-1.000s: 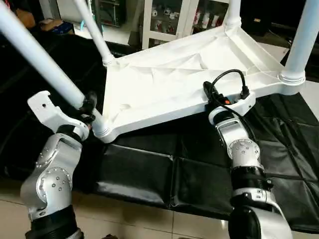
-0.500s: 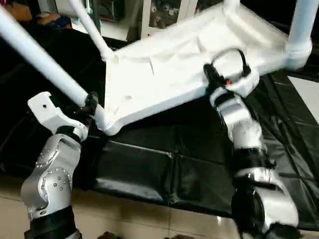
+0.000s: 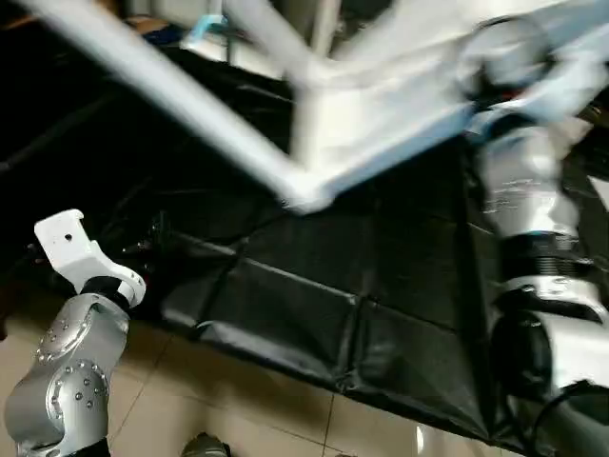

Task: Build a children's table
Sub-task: Flip table

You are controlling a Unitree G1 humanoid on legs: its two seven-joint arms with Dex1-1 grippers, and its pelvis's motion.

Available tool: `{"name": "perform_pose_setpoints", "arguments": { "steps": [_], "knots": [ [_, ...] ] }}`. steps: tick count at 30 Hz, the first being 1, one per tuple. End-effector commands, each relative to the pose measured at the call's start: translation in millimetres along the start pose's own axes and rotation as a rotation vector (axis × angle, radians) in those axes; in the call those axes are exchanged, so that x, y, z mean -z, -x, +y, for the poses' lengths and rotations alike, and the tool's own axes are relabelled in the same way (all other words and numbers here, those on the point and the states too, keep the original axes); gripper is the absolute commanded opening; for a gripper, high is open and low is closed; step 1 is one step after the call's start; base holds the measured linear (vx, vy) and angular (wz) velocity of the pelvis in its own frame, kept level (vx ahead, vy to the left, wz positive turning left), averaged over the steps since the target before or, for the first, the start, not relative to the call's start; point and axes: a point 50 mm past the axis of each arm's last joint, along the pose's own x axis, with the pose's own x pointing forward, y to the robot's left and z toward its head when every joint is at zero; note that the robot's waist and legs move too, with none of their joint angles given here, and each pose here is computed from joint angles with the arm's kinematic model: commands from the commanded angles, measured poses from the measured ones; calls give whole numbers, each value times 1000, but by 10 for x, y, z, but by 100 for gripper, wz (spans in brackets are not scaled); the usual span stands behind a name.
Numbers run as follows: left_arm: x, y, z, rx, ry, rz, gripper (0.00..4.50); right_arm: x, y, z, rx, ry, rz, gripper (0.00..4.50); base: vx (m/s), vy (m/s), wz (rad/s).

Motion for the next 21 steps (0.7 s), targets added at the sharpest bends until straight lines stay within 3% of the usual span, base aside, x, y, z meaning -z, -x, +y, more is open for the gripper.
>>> {"name": "perform_pose_setpoints", "arguments": {
  "steps": [1,5,9,10,11,16,21],
  "knots": [
    [113,1,-248,150,-40,87,407,-505,-83,108,-52,99,-213,206,0,0,0],
    [86,-2,-338,217,-116,89,407,-515,-101,88,-75,204,-169,204,0,0,0],
    [-102,-97,-376,224,-228,4,407,-522,-127,106,-141,379,-68,203,0,0,0],
    [-102,-97,-376,224,-228,4,407,-522,-127,106,-141,379,-68,203,0,0,0],
    [-183,-128,-420,242,-258,-23,407,-567,-157,106,-163,458,-43,203,0,0,0],
    [-208,-137,-468,270,-299,-24,407,-613,-187,102,-173,521,-27,203,0,0,0],
    [-283,-146,-568,313,-332,-38,407,-745,-272,107,-173,626,-4,199,0,0,0]
  ]
}}
